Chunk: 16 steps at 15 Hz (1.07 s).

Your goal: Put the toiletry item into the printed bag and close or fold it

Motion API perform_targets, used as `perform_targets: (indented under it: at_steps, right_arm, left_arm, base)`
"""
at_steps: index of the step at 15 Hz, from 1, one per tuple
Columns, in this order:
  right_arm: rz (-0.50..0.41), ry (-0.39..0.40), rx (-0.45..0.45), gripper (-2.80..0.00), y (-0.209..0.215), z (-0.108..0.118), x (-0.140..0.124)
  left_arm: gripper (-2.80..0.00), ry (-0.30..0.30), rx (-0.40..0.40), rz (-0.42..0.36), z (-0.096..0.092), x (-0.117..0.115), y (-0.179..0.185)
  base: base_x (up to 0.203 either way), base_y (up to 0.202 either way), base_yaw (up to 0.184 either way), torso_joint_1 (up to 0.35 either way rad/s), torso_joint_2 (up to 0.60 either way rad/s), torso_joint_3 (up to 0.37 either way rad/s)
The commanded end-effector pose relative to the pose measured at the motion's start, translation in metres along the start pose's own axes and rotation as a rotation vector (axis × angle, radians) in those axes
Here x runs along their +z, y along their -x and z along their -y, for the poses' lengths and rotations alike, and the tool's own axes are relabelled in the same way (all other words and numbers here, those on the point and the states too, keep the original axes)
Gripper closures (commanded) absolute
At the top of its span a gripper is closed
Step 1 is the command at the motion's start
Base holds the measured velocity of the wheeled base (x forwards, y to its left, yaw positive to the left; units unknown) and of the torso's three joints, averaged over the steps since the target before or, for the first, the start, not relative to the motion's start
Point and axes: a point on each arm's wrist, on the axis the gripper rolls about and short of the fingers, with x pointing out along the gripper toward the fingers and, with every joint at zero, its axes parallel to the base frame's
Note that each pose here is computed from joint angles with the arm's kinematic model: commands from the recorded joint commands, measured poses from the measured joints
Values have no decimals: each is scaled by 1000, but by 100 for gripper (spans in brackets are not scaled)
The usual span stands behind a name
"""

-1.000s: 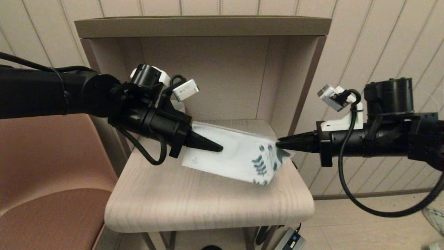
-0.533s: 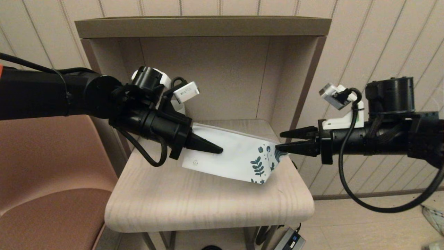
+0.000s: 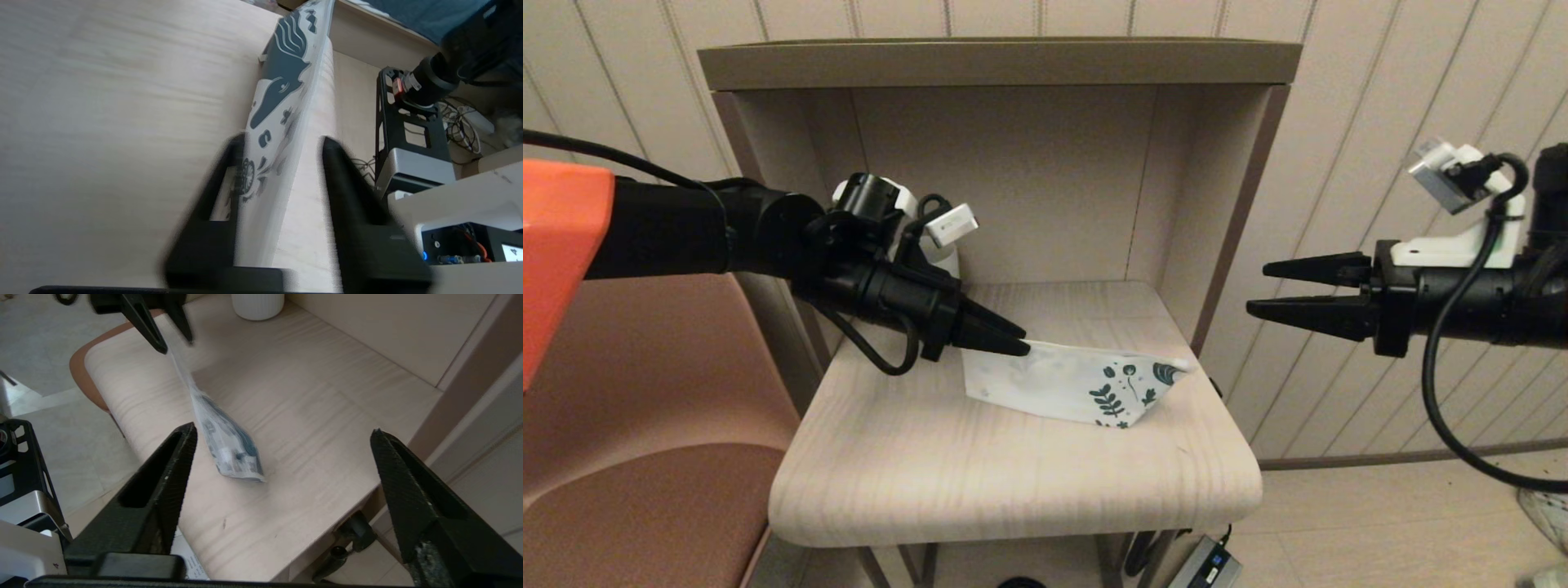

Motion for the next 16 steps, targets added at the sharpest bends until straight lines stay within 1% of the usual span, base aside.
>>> perform_targets:
  at_steps: [1, 2, 3, 6, 7, 9, 12, 14, 16]
  right_arm:
    - [13, 14, -4, -280, 7, -5, 3]
    - [10, 12, -2, -280, 7, -6, 2]
    - [9, 10, 0, 0, 7, -6, 1]
    - [6, 7, 3, 0, 6, -7, 0]
    - [9, 11, 3, 0, 7, -8, 1]
    - [17, 16, 2, 0, 9, -10, 3]
    - [35, 17, 5, 0, 15, -17, 9]
    - [53, 16, 0, 0, 25, -28, 15]
    - [69, 20, -12, 0, 46, -49, 22]
  left_arm:
    - [-280, 5, -5, 1, -7, -1, -3]
    - [-280, -3, -2, 5, -7, 0, -3]
    - [-280, -6, 3, 10, -9, 1, -1]
    - [-280, -13, 55, 40, -10, 6, 25]
    - [0, -28, 79, 57, -5, 11, 39]
    - [0, -67, 120, 98, 10, 24, 68]
    - [0, -116, 169, 148, 51, 45, 105]
    - [0, -144, 199, 162, 89, 50, 123]
    - [0, -166, 266, 170, 139, 46, 146]
  base:
    - [0, 0, 0, 0, 0, 0]
    - [0, 0, 0, 0, 0, 0]
    - [0, 0, 0, 0, 0, 0]
    - [0, 0, 0, 0, 0, 0]
    - [0, 0, 0, 0, 0, 0]
    - [0, 0, 0, 0, 0, 0]
    - [0, 0, 0, 0, 0, 0]
    - [0, 0, 0, 0, 0, 0]
    - [0, 0, 0, 0, 0, 0]
